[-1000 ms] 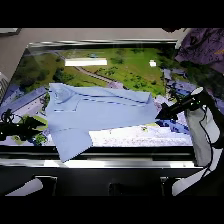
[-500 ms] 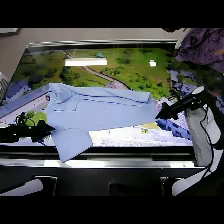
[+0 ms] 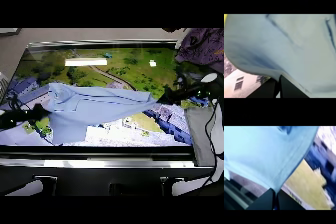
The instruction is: Fold the clothes and pants, and hang the long-sleeved shirts on hangers.
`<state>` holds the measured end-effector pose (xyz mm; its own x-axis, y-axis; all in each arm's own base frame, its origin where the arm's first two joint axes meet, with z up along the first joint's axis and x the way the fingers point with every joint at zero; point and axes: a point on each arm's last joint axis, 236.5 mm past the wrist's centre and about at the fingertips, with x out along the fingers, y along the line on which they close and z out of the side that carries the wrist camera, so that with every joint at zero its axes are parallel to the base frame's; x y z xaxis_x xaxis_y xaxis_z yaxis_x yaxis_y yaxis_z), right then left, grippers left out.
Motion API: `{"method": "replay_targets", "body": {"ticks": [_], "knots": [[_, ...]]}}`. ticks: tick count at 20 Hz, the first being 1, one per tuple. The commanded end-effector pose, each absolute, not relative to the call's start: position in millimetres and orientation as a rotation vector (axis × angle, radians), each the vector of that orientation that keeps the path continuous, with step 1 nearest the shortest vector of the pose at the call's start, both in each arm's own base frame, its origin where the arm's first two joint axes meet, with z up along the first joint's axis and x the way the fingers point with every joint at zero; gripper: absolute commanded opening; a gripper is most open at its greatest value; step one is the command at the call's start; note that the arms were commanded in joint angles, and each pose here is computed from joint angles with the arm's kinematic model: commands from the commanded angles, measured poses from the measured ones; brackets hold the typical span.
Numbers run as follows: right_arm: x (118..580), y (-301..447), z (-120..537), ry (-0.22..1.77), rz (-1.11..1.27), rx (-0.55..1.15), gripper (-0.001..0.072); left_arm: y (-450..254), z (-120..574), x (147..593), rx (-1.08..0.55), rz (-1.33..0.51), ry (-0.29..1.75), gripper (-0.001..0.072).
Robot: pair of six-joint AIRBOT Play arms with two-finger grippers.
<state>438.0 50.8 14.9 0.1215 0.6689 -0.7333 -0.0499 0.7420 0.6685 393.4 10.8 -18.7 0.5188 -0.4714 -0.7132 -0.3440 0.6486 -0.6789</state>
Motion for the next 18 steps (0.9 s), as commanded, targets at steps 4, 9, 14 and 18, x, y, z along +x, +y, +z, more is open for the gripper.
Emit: {"method": "replay_targets", "body": {"ticks": [4,9,14,18], "knots": [[501,43,247,0.732,0.469,0.253,0.0035,6,255,465,-0.642,-0.268,0.543,0.0015],[397,22,421,0.342,0.262,0.013,0.0035,10,461,385,-0.366,-0.178,0.17,0.0014],[259,11,504,0.115,0.073,-0.091,0.0035,21,529,265,-0.312,0.042,-0.024,0.0015],[224,6,517,0.064,0.017,-0.1,0.0035,52,543,201,-0.31,0.249,-0.127,0.0015]]}}
